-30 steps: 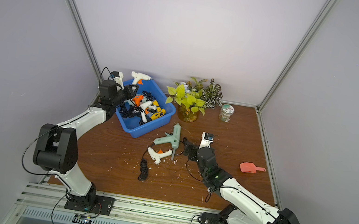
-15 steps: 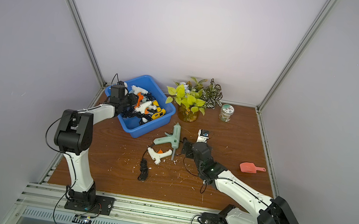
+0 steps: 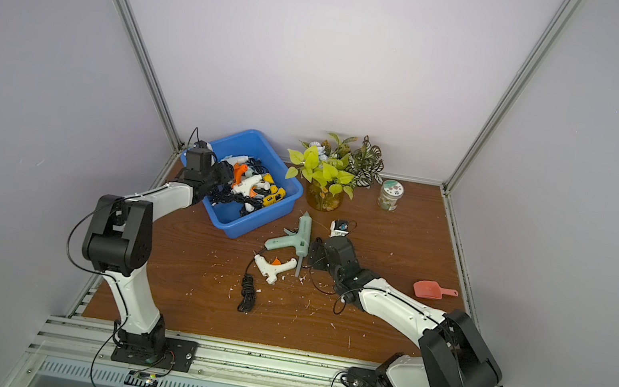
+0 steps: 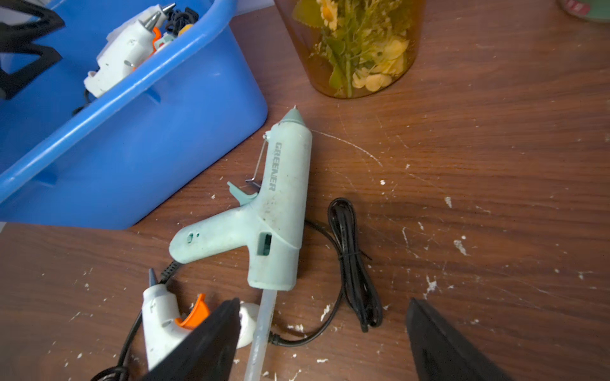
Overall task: Put the hot melt glue gun into the storage box
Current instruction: Place the hot melt adhesive gun in the storage box.
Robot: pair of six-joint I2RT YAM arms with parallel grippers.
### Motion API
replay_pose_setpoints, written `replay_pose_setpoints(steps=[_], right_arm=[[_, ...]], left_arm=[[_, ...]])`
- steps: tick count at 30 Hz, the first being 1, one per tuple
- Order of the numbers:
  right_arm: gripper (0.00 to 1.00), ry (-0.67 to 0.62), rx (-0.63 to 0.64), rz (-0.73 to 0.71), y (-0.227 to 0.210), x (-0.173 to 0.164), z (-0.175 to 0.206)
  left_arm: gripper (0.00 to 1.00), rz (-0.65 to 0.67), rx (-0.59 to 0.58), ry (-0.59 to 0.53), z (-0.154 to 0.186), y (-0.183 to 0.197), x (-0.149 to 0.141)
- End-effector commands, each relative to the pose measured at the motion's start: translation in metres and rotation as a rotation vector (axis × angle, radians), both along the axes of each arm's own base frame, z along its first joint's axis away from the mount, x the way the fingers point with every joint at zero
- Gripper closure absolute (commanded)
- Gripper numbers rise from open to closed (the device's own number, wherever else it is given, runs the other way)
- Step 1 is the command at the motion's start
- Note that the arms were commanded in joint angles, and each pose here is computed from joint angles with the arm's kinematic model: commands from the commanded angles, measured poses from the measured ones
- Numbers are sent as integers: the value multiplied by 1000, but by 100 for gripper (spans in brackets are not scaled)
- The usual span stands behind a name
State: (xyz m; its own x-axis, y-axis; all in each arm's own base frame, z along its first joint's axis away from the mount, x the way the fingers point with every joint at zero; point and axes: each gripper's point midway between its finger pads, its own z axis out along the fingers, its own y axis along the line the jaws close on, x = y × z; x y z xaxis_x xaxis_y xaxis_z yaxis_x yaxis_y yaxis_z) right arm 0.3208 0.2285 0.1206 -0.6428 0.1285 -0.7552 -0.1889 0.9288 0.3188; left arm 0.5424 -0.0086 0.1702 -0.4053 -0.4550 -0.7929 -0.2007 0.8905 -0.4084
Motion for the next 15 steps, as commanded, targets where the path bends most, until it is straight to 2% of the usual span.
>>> replay_pose_setpoints(steps=[1, 5, 15], right_arm=[[16, -36, 67, 73, 22, 10, 23], [16, -20, 60, 123, 33, 14, 21], [17, 34, -42, 243, 54, 27, -1]], left_arm=[[25, 50, 65, -77, 42, 17, -14], [1, 61, 75, -100, 63, 19, -38], [0, 7, -13, -148, 75, 5, -109]])
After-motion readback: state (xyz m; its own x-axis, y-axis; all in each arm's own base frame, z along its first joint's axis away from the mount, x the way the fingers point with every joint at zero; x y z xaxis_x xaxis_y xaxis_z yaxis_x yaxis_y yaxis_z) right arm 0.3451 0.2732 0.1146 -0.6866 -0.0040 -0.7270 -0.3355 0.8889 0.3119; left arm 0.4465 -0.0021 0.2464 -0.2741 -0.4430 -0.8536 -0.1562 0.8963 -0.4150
